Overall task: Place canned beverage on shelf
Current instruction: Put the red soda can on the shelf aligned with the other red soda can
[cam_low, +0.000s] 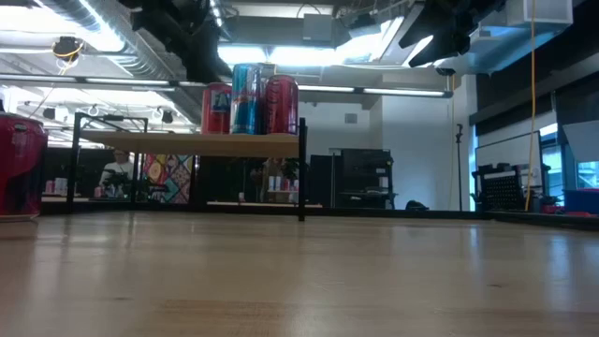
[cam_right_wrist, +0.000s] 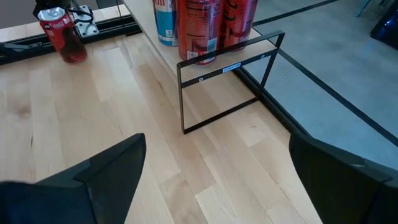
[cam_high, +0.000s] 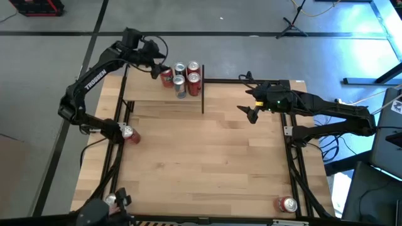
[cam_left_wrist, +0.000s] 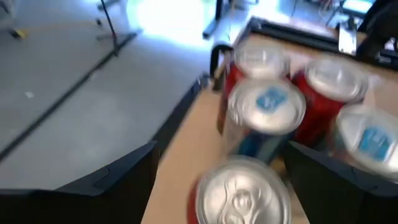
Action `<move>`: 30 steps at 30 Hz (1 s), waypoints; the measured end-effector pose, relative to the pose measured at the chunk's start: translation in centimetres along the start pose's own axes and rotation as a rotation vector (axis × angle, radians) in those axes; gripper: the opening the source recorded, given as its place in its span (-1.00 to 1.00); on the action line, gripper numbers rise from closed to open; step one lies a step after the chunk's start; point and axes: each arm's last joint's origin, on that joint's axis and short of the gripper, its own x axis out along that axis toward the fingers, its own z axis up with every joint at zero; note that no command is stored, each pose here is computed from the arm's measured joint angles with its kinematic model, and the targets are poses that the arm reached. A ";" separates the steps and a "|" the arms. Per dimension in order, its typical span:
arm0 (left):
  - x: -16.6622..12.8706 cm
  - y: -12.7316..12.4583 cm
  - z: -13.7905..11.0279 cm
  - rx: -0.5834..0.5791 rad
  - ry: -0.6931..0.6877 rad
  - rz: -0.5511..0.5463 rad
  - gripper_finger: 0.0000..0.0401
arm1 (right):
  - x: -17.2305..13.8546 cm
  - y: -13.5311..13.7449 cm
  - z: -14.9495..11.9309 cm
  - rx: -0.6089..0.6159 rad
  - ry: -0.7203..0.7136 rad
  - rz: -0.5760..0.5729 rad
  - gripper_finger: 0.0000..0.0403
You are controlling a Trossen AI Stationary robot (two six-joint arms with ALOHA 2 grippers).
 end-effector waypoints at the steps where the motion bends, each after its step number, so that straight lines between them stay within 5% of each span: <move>1: -0.4 0.0 0.5 0.007 -0.014 0.007 0.65 | 0.0 0.0 0.0 0.000 0.000 0.000 0.90; 8: -3.2 -2.4 4.9 0.087 -0.130 -0.036 0.65 | 0.0 0.1 0.0 0.028 0.010 0.053 0.90; 13: -5.3 -6.1 7.2 0.123 -0.227 -0.115 0.65 | -1.3 0.7 0.7 0.015 0.078 0.315 0.90; 16: -5.8 -8.5 7.6 0.132 -0.246 -0.195 0.65 | -2.2 1.1 1.2 0.002 0.107 0.495 0.90; 23: -5.7 -15.2 7.9 0.104 -0.221 -0.437 0.65 | -4.3 3.1 1.0 -0.089 0.180 0.593 0.90; 30: -6.0 -22.2 8.0 0.050 -0.233 -0.412 0.65 | -6.8 6.7 -1.2 -0.188 0.324 0.735 0.90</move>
